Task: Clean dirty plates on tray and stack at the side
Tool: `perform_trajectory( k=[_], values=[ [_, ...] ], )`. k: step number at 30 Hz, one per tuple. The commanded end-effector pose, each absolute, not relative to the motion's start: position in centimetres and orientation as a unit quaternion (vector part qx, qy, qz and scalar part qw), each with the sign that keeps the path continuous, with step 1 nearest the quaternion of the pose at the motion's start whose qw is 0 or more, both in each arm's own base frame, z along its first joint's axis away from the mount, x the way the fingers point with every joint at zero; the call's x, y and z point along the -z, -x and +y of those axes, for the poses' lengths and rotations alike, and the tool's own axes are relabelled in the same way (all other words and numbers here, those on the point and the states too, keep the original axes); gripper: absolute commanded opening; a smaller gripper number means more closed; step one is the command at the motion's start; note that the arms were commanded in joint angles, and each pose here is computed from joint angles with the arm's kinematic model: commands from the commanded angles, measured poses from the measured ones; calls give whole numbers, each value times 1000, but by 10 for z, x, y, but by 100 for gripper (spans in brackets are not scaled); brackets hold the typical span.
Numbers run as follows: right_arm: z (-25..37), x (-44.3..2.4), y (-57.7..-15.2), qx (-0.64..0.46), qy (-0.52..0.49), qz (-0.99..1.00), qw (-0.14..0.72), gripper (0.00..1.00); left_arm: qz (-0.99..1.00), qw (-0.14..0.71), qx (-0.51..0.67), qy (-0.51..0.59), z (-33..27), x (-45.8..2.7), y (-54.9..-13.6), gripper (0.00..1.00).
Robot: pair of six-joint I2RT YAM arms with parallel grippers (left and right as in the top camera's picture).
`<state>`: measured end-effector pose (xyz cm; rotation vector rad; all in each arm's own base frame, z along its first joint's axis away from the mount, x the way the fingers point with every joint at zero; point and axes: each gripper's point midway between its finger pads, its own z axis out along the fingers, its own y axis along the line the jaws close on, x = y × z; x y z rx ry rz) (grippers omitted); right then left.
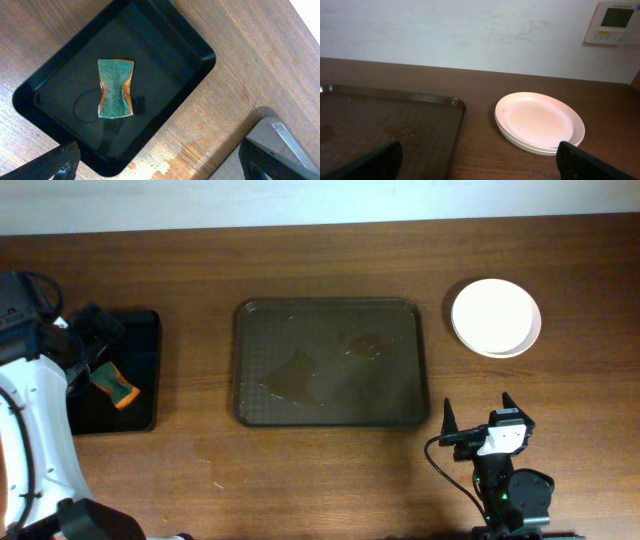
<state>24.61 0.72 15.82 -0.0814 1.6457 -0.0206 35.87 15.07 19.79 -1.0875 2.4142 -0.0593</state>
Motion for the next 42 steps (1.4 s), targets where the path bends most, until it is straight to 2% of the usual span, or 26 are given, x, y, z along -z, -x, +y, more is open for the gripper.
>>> perform_trajectory(
  k=[1,5,8,11,15,17,24,26,30,34,35,42],
  values=[
    [3,-155,-246,20,31,734,678,98,884,244,23,398,151,-198,-360,100],
    [3,-155,-246,20,31,734,678,98,896,206,65,388,127,-187,-352,100],
    [3,-155,-246,20,31,734,678,99,920,195,15,338,97,-178,-346,100],
    [3,-155,-246,20,31,734,678,98,930,272,-46,245,48,-180,-349,100],
    [3,-155,-246,20,31,734,678,98,909,391,-30,143,5,-175,-343,100],
    [3,-155,-246,20,31,734,678,98,878,457,-7,145,4,-158,-324,100],
    [3,-155,-246,20,31,734,678,98,799,582,31,151,10,-114,-269,100],
    [3,-155,-246,20,31,734,678,98,792,591,37,149,9,-104,-261,100],
    [3,-155,-246,20,31,734,678,98,793,604,27,76,-1,-112,-251,100],
    [3,-155,-246,20,31,734,678,98,754,655,42,-29,-26,-143,-247,100],
    [3,-155,-246,20,31,734,678,99,737,674,42,-32,-26,-155,-245,100],
    [3,-155,-246,20,31,734,678,98,734,677,47,-34,-28,-156,-244,99]
  ],
)
